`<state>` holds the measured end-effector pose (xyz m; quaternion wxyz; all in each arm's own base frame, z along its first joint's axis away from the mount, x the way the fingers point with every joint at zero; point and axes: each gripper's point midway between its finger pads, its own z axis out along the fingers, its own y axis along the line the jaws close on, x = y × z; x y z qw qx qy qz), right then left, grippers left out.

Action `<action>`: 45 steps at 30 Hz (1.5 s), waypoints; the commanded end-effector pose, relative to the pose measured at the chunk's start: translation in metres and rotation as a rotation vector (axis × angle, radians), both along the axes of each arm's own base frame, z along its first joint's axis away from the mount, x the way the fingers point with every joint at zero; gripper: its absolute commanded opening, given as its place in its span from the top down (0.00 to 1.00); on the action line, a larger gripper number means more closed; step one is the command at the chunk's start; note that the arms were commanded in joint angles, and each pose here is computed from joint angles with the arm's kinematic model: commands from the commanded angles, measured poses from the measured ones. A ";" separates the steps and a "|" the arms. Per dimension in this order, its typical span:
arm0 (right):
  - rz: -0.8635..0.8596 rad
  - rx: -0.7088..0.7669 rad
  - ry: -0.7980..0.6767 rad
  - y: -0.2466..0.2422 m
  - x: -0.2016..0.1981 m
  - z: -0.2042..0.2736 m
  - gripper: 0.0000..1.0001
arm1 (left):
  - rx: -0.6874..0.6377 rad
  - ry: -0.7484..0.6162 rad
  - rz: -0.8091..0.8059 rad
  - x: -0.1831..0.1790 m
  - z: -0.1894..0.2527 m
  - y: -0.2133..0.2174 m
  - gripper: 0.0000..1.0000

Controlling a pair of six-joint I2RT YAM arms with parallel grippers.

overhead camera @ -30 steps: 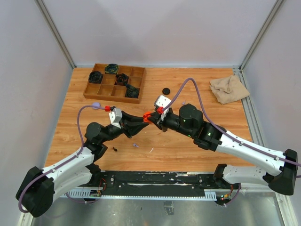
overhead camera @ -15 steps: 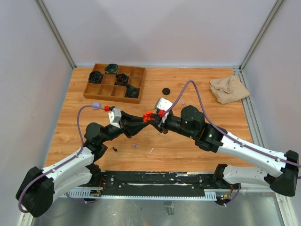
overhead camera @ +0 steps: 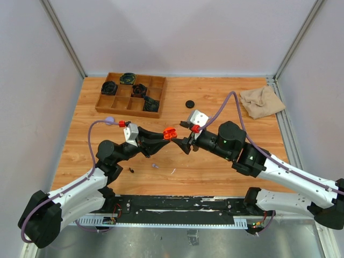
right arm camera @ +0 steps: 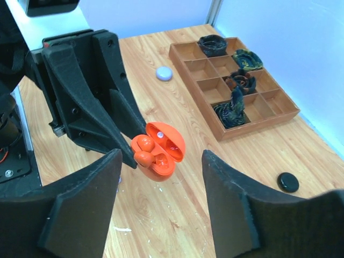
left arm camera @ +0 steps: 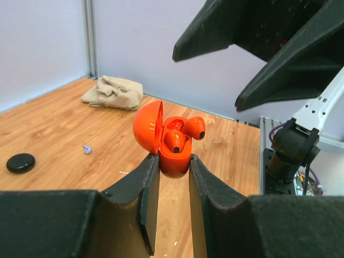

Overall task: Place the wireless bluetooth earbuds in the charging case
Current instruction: Place the earbud in the charging case, then adjust the earbud with the charging case.

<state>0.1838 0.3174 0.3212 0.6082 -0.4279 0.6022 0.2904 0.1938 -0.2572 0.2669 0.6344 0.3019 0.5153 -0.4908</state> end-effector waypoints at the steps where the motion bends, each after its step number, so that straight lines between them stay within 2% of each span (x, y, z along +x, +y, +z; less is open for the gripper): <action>1: -0.060 0.028 -0.025 -0.010 0.003 0.011 0.35 | -0.025 -0.044 0.011 0.000 0.015 0.002 1.00; 12: -0.066 0.010 0.045 0.007 0.009 -0.004 0.21 | -0.022 -0.029 0.024 0.003 0.014 0.002 1.00; 21: -0.207 -0.023 0.031 -0.009 0.030 -0.017 0.19 | -0.020 -0.035 0.028 0.002 0.014 0.003 1.00; 35: -0.320 -0.105 -0.022 -0.040 0.040 -0.029 0.19 | -0.011 -0.042 0.028 0.001 0.014 0.004 1.00; 40: -0.274 -0.134 -0.013 -0.039 0.038 -0.031 0.19 | -0.002 -0.042 0.026 0.001 0.012 0.004 1.00; 45: -0.081 -0.154 0.002 -0.031 0.019 -0.029 0.17 | 0.025 -0.046 0.010 -0.001 0.007 0.001 1.00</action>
